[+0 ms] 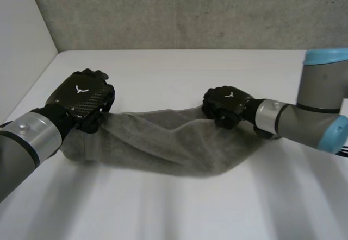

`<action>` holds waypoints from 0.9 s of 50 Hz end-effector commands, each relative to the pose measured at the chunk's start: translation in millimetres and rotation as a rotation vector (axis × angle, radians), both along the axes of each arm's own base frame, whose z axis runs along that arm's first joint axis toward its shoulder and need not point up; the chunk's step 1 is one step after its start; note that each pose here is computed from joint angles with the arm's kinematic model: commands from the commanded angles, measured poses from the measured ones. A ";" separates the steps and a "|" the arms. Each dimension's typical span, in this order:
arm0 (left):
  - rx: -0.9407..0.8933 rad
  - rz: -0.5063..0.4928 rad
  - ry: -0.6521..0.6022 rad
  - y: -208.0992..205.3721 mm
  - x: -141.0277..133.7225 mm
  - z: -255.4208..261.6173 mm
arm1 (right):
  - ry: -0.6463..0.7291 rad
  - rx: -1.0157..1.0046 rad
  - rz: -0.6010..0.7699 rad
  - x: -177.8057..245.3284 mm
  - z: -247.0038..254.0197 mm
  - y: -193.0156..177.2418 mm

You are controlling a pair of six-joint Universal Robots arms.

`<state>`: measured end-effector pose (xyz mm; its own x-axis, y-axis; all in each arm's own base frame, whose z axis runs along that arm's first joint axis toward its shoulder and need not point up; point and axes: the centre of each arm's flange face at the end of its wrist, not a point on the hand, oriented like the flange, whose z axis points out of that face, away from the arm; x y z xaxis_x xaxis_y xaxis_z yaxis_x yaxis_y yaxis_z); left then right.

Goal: Fold the towel.

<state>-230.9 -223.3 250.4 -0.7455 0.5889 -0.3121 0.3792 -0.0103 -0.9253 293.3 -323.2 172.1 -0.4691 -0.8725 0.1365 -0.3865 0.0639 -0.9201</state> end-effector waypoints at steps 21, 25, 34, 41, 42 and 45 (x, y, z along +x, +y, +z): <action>0.067 0.004 -0.019 -0.3 1.3 -24.5 | 0.249 -0.021 -0.008 -45.5 10.7 56.5; 0.068 0.003 -0.018 0.1 1.0 -24.8 | 0.216 -0.098 -0.016 -36.2 17.1 48.9; 0.073 -0.002 -0.021 2.2 0.3 -26.4 | 0.203 -0.241 -0.067 -29.5 19.1 26.8; 0.073 -0.004 -0.021 2.3 0.2 -26.4 | 0.214 -0.223 -0.063 -25.5 3.0 11.4; 0.073 -0.005 -0.020 2.3 0.1 -26.4 | 0.215 -0.219 -0.062 -24.8 -0.1 9.4; 0.075 -0.009 -0.019 2.5 0.0 -26.7 | 0.215 -0.218 -0.058 -22.4 -4.7 4.9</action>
